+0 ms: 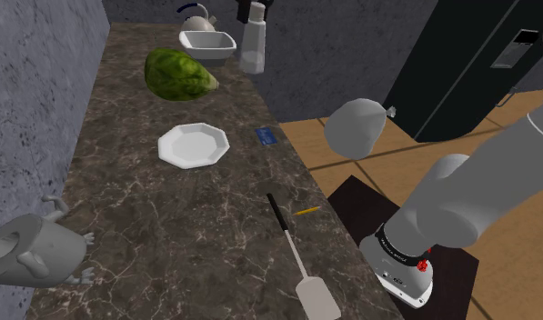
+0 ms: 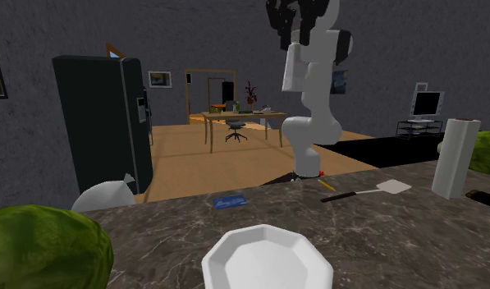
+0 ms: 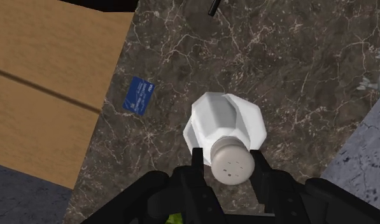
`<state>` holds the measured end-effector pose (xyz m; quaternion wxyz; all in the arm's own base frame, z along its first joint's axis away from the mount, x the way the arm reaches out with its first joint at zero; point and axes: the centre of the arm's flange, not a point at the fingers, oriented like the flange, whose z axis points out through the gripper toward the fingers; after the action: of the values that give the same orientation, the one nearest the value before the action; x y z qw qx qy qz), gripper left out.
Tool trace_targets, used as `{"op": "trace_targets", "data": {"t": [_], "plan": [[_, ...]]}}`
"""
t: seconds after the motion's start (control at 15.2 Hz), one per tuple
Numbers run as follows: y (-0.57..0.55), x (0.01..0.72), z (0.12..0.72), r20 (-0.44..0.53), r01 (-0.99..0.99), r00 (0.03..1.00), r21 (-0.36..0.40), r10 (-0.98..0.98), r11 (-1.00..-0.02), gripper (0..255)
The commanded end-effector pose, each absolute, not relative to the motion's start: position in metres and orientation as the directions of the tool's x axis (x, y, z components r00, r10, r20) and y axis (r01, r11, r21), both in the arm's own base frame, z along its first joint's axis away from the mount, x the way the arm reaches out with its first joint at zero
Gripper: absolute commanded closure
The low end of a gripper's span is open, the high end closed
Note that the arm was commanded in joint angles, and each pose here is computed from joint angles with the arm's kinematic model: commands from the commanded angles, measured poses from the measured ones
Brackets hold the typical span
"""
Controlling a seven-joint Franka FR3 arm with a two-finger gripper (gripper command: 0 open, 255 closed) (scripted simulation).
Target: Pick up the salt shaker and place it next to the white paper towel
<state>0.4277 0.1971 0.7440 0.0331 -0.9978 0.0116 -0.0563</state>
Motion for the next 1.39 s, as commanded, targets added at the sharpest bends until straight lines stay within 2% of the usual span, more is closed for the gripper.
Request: {"op": "trace_targets", "data": {"t": [0.0, 1.32], "plan": [[0.214, 0.405, 0.743, 0.112, -0.02, 0.993, -0.067, -0.028, -0.998, 255], [0.378, 0.198, 0.743, 0.112, -0.02, 0.993, -0.067, -0.028, -0.998, 255]]}}
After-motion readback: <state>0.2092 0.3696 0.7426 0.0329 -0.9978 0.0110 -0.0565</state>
